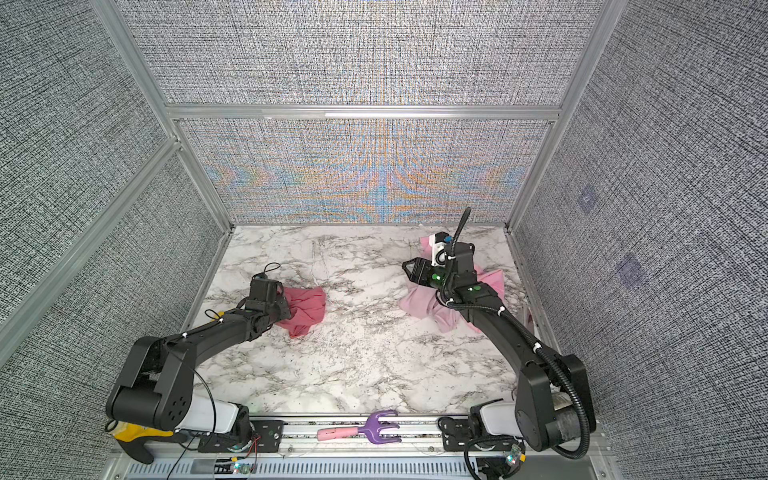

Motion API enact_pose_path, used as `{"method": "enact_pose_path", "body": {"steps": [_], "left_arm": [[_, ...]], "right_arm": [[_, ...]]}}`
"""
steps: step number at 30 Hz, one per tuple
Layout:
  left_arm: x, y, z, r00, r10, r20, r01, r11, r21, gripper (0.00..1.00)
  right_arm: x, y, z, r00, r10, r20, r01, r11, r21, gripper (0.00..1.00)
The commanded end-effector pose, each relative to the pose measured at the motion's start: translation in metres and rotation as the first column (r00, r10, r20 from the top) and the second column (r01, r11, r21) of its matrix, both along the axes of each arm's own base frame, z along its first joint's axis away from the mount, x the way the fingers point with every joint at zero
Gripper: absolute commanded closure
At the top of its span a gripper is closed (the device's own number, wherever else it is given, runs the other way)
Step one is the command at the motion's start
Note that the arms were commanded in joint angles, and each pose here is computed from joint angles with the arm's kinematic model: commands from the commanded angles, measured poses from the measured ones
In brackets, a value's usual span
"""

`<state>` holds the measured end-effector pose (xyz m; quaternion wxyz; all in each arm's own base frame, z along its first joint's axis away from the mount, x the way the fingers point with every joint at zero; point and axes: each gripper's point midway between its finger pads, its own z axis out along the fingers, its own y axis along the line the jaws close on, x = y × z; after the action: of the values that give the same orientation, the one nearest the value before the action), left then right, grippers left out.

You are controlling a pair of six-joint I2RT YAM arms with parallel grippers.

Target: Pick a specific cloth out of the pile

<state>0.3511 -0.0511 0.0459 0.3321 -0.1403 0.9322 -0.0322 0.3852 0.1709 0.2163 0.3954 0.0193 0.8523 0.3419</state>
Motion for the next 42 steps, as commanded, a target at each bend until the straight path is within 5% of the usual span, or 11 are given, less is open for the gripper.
{"method": "enact_pose_path", "body": {"steps": [1, 2, 6, 8, 17, 26, 42], "left_arm": [[0.01, -0.002, 0.009, 1.0, 0.002, 0.031, -0.002, 1.0, -0.018, 1.0], [0.01, -0.005, 0.013, 0.999, -0.004, 0.041, 0.005, 0.999, -0.031, 1.0], [0.01, -0.009, 0.043, 0.996, -0.012, 0.085, 0.018, 0.998, -0.065, 0.61], [0.008, -0.009, 0.057, 0.995, -0.029, 0.095, 0.035, 0.998, -0.059, 0.57], [-0.021, -0.026, 0.09, 0.984, -0.138, 0.109, 0.15, 0.983, -0.11, 0.54], [-0.043, -0.058, 0.06, 0.977, -0.19, 0.098, 0.206, 0.961, -0.185, 0.56], [0.016, -0.054, -0.008, 0.991, -0.121, -0.05, 0.117, 0.99, -0.072, 0.58]], "right_arm": [[0.001, 0.0, 0.002, 1.0, 0.002, 0.002, -0.002, 1.0, -0.001, 0.4], [0.001, 0.0, 0.004, 1.0, 0.001, 0.005, -0.001, 1.0, 0.001, 0.4], [-0.002, 0.0, 0.008, 1.0, 0.001, 0.014, -0.001, 1.0, 0.004, 0.4], [-0.003, 0.0, 0.01, 1.0, 0.003, 0.018, -0.003, 1.0, 0.004, 0.4], [-0.004, 0.005, 0.012, 1.0, 0.012, 0.024, -0.013, 1.0, 0.018, 0.4], [-0.003, 0.008, 0.008, 1.0, 0.019, 0.019, -0.02, 1.0, 0.018, 0.4], [0.005, 0.006, 0.003, 1.0, 0.006, 0.004, -0.005, 0.999, -0.031, 0.4]]}}
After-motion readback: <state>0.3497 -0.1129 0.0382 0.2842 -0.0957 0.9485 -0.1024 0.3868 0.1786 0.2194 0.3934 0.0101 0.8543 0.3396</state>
